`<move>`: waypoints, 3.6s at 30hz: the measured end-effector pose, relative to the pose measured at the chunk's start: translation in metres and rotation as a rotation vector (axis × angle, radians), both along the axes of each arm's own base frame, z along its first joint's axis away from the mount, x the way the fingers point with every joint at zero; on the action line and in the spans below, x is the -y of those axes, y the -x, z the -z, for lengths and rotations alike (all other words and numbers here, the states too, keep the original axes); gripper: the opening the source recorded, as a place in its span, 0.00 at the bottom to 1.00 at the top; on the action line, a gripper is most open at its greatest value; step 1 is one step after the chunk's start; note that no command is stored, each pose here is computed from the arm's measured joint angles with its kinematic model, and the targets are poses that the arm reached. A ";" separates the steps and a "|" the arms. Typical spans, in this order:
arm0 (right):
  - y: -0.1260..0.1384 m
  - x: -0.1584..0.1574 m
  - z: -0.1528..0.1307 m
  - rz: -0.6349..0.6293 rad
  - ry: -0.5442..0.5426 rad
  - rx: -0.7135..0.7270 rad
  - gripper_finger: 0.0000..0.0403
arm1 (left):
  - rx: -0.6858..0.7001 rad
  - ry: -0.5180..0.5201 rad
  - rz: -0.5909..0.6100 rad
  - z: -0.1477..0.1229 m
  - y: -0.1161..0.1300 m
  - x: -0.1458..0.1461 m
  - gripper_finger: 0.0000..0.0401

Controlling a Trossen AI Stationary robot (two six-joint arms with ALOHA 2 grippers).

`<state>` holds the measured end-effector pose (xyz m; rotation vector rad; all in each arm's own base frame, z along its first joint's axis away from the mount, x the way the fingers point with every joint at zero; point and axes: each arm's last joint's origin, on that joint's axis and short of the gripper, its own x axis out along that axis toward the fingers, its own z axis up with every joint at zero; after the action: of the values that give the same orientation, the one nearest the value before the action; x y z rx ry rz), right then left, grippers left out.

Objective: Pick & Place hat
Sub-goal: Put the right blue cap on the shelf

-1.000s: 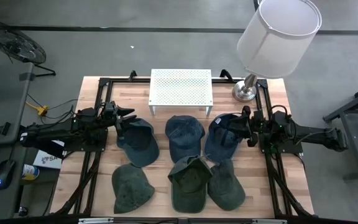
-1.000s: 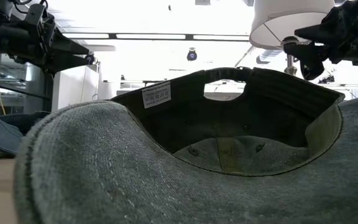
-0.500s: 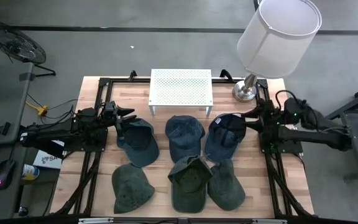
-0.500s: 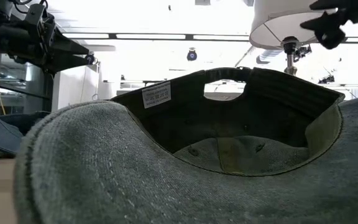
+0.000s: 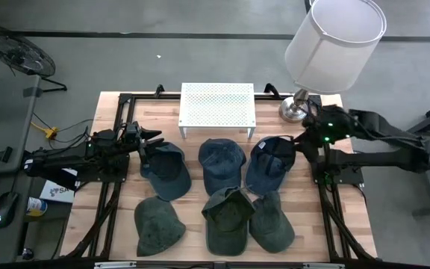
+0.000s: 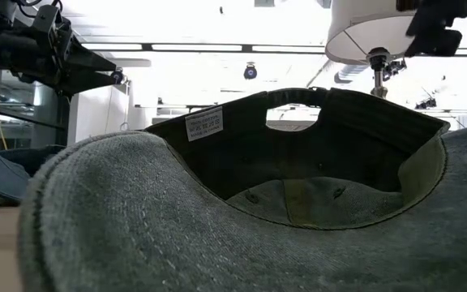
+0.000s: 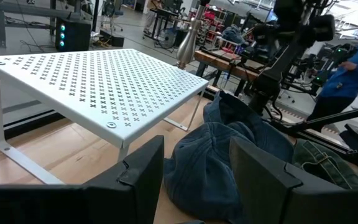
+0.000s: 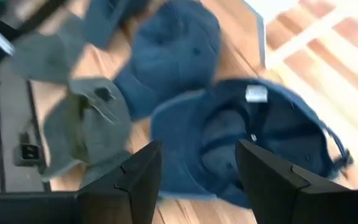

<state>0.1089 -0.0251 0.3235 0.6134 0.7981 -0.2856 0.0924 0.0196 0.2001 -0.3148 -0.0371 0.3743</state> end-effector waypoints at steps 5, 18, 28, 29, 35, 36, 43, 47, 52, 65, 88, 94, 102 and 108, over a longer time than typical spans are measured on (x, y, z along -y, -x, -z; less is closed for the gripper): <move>-0.028 0.008 0.014 0.009 -0.048 -0.128 0.49 | 0.000 0.000 0.000 0.000 0.000 0.000 0.45; -0.044 0.018 0.052 0.592 -0.229 -0.584 0.49 | 0.000 0.000 0.000 0.000 0.000 0.000 0.45; -0.031 0.010 0.056 0.785 -0.263 -0.673 0.49 | 0.000 0.000 0.000 0.000 0.000 0.000 0.45; -0.031 0.010 0.062 0.795 -0.272 -0.679 0.49 | 0.000 0.000 0.000 0.000 0.000 0.000 0.45; -0.032 0.008 0.104 0.795 -0.375 -0.642 0.49 | 0.000 0.000 0.000 0.000 0.000 0.000 0.45; -0.032 0.008 0.109 0.802 -0.378 -0.631 0.49 | 0.000 0.000 0.000 0.000 0.000 0.000 0.45; -0.030 0.010 0.126 0.853 -0.359 -0.594 0.49 | 0.000 0.000 0.000 0.000 0.000 0.000 0.45; -0.029 0.012 0.133 0.870 -0.348 -0.590 0.49 | 0.000 0.000 0.000 0.000 0.000 0.000 0.45; -0.028 0.012 0.140 0.866 -0.359 -0.584 0.49 | 0.000 0.000 0.000 0.000 0.000 0.000 0.45; -0.028 0.012 0.140 0.851 -0.354 -0.584 0.28 | 0.000 0.000 0.000 0.000 0.000 0.000 0.45; -0.046 0.003 0.069 0.626 -0.046 -0.464 0.01 | 0.000 0.000 0.000 0.000 0.000 0.000 0.45; -0.044 -0.009 0.024 0.507 0.136 -0.420 0.00 | 0.000 0.000 0.000 0.000 0.000 0.000 0.45; -0.040 -0.034 -0.022 0.311 0.354 -0.271 0.00 | 0.000 0.000 0.000 0.000 0.000 0.000 0.45; -0.032 -0.055 -0.044 0.212 0.472 -0.080 0.00 | 0.000 0.000 0.000 0.000 0.000 0.000 0.45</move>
<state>0.1408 0.0297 0.3678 0.2411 0.7091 -0.6741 0.0924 0.0196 0.2001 -0.3150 -0.0372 0.3743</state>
